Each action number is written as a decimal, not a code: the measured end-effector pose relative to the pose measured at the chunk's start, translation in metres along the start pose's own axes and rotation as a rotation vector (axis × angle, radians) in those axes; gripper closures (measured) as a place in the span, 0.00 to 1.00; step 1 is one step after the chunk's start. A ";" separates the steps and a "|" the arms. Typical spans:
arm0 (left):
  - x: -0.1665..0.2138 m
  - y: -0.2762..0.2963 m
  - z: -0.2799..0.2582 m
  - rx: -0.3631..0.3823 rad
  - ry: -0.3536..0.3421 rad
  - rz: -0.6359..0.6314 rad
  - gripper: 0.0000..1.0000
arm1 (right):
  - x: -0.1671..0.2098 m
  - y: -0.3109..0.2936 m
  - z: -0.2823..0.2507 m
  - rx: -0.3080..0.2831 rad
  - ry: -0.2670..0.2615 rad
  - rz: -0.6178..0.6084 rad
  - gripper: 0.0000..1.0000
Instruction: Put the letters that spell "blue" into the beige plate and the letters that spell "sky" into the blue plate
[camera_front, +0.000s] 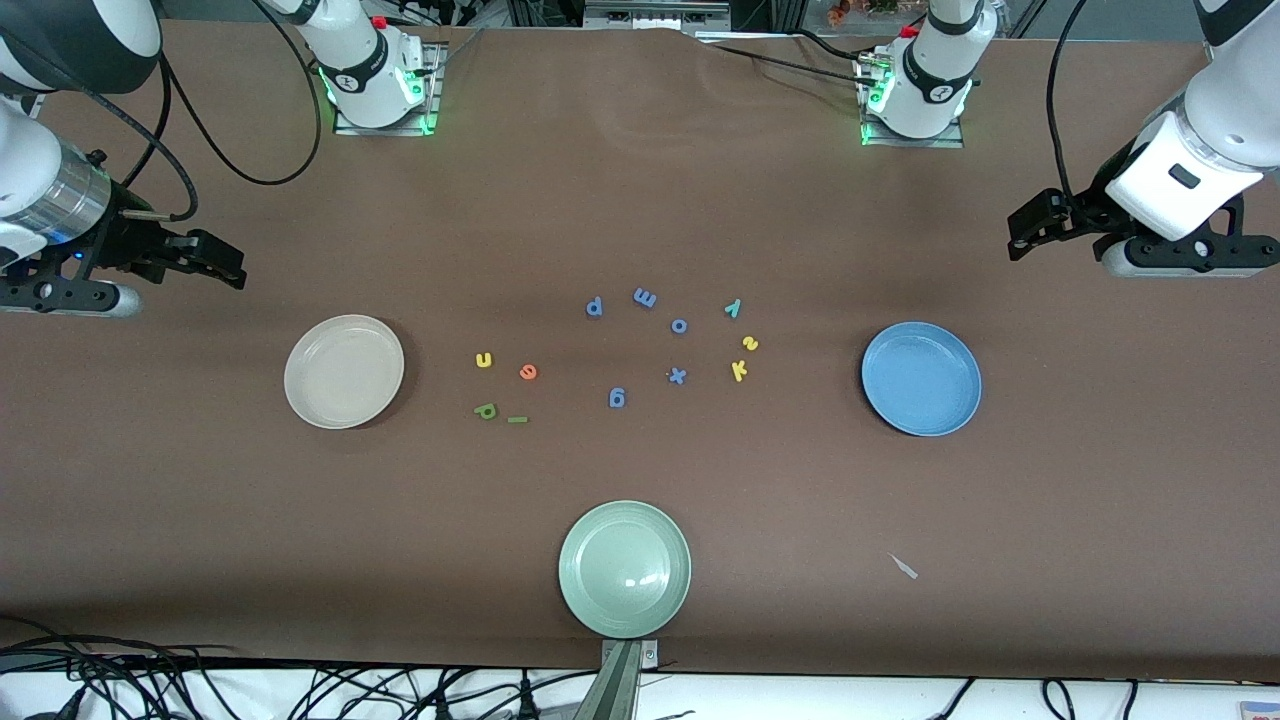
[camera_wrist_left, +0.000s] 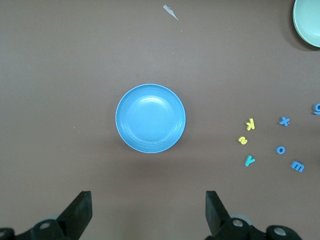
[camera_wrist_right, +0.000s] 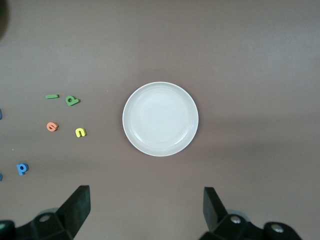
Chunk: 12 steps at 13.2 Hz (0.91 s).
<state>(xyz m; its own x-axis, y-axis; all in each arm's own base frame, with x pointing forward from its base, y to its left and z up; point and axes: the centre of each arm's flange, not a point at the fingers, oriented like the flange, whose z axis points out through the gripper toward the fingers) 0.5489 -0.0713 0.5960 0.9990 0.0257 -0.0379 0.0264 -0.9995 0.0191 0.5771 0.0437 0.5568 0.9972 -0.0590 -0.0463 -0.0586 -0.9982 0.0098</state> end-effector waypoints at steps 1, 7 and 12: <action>0.000 0.000 0.000 0.000 0.000 0.000 0.00 | 0.000 0.000 0.000 0.000 -0.002 0.000 0.00; 0.000 0.000 0.000 0.000 0.000 0.000 0.00 | -0.001 0.000 0.001 -0.001 -0.007 0.000 0.00; 0.000 0.000 0.000 0.000 0.001 0.000 0.00 | 0.000 0.000 0.002 -0.001 -0.010 0.000 0.00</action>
<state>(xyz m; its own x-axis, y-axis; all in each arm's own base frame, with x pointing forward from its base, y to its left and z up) 0.5489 -0.0713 0.5963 0.9990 0.0257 -0.0373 0.0264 -0.9995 0.0191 0.5766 0.0435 0.5551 0.9967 -0.0594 -0.0562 -0.0589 -0.9982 0.0112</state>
